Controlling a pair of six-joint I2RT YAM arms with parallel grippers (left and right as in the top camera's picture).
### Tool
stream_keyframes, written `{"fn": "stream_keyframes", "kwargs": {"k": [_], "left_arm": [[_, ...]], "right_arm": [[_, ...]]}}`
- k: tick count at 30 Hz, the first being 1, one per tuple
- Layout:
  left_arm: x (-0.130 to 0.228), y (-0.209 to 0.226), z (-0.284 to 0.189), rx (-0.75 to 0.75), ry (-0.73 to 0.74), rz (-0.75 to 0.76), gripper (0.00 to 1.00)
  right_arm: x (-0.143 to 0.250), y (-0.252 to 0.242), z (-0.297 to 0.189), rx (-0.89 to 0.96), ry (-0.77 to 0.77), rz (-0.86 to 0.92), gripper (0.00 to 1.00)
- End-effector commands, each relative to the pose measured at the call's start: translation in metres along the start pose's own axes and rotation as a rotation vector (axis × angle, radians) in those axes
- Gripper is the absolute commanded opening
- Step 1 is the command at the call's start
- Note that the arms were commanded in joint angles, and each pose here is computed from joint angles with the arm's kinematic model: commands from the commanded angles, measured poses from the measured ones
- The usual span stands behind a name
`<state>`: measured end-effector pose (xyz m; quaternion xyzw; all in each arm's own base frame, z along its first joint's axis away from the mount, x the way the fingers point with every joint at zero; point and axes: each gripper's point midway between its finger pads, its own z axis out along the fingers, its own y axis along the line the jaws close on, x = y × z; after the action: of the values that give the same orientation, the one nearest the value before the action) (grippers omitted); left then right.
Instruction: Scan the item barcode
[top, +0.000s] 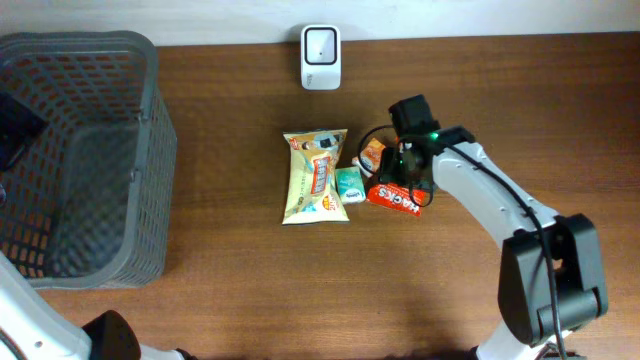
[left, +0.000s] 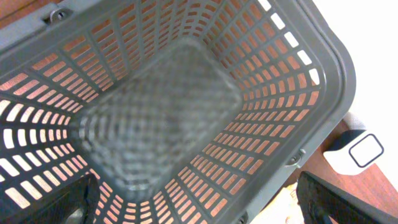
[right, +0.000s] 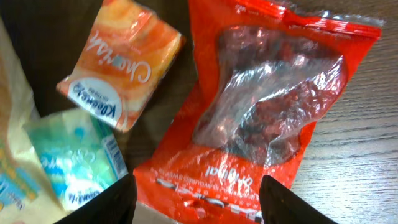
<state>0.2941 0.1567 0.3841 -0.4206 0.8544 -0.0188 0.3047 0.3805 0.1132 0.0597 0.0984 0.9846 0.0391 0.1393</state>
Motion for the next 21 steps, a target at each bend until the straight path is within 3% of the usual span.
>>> {"fn": "stream_keyframes", "kwargs": {"k": [1,6,8,9,10,12,16,19,20,21], "left_arm": [[0.000,0.001,0.001,-0.003,0.003,-0.011,0.99],[0.000,0.001,0.001,-0.003,0.003,-0.011,0.99],[0.000,0.001,0.001,-0.003,0.003,-0.011,0.99],[0.000,0.001,0.001,-0.003,0.003,-0.011,0.99],[0.000,0.001,0.001,-0.003,0.003,-0.011,0.99],[0.000,0.001,0.001,-0.003,0.003,-0.011,0.99],[0.000,0.001,0.001,-0.003,0.003,-0.011,0.99],[0.000,0.001,0.001,-0.003,0.003,-0.011,0.99],[0.000,0.001,0.001,-0.003,0.003,-0.011,0.99],[0.000,0.001,0.001,-0.003,0.003,-0.011,0.99]], "right_arm": [[0.004,-0.005,0.015,0.123,-0.026,0.059,0.64],[0.014,-0.005,0.039,0.148,0.005,0.062,0.60],[0.016,-0.007,0.044,0.160,0.012,0.060,0.34],[0.015,-0.006,0.042,0.154,0.011,0.061,0.14],[0.014,-0.008,0.036,0.159,0.018,0.065,0.04],[0.007,-0.010,0.014,0.156,0.032,0.081,0.04],[-0.017,0.018,-0.046,-0.164,0.160,-0.026,0.04],[-0.020,-0.009,-0.055,-0.261,0.224,-0.039,0.04],[-0.020,-0.028,-0.051,-0.210,0.238,-0.015,0.14],[-0.018,-0.042,-0.046,-0.180,0.252,0.010,0.54]]}}
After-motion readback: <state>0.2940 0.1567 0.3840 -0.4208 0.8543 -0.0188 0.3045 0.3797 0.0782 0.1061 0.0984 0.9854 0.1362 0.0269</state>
